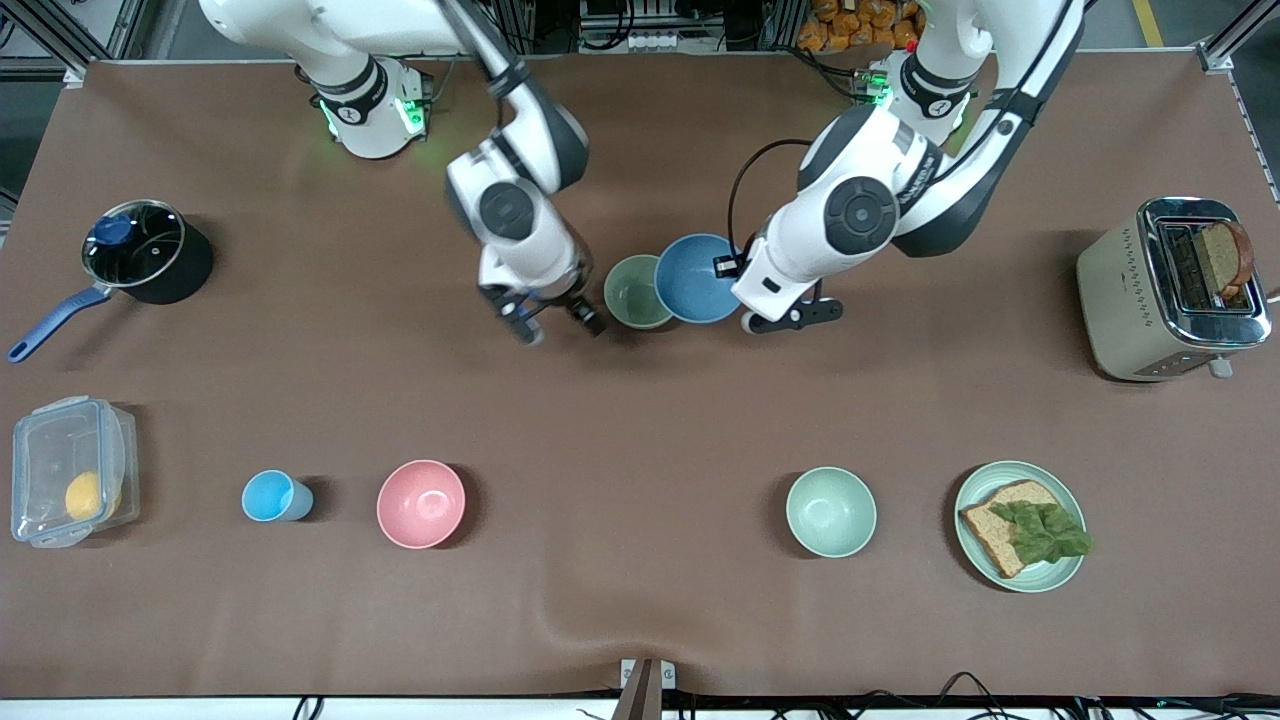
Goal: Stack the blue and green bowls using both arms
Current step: 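Set the green bowl down with the right gripper while the left brings the blue bowl, then lower the blue bowl into the green bowl with the left gripper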
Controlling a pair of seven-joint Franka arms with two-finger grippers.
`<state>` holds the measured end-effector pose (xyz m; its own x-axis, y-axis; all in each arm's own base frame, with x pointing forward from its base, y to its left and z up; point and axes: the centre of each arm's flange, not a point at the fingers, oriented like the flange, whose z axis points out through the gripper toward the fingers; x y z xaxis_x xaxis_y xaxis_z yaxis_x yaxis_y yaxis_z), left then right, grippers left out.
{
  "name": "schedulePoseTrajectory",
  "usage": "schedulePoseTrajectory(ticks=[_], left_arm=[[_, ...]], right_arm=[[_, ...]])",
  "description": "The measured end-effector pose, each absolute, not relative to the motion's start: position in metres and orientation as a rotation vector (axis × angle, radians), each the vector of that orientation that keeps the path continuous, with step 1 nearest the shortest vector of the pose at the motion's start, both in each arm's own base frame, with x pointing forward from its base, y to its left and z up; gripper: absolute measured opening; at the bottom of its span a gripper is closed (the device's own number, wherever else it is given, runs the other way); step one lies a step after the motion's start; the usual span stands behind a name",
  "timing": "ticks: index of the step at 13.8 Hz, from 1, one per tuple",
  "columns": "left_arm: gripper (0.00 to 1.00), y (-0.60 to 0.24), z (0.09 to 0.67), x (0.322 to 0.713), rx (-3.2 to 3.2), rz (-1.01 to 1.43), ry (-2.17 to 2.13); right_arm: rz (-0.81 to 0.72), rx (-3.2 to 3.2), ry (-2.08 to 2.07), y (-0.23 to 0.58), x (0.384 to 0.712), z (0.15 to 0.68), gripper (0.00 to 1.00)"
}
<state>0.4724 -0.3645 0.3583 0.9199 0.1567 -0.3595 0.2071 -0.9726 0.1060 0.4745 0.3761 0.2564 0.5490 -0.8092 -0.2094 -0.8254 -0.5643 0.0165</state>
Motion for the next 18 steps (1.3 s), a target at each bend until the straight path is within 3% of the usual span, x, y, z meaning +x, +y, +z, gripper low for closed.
schedulePoseTrajectory(ticks=[3,5,10,18], left_arm=[[0.06,-0.374,0.340,0.472,2.920,-0.539,0.295],[0.06,-0.390,0.326,0.467,2.905,-0.539,0.313],[0.06,-0.414,0.290,0.457,2.878,-0.561,0.332],[0.06,-0.428,0.257,0.452,2.882,-0.597,0.328]], right_arm=[[0.519,-2.468,1.504,0.356,0.488,0.238,1.00],[0.582,-2.370,1.537,0.357,0.486,0.216,1.00],[0.556,-2.330,1.607,0.360,0.474,0.172,1.00],[0.601,-2.266,1.581,0.370,0.458,0.160,1.00]])
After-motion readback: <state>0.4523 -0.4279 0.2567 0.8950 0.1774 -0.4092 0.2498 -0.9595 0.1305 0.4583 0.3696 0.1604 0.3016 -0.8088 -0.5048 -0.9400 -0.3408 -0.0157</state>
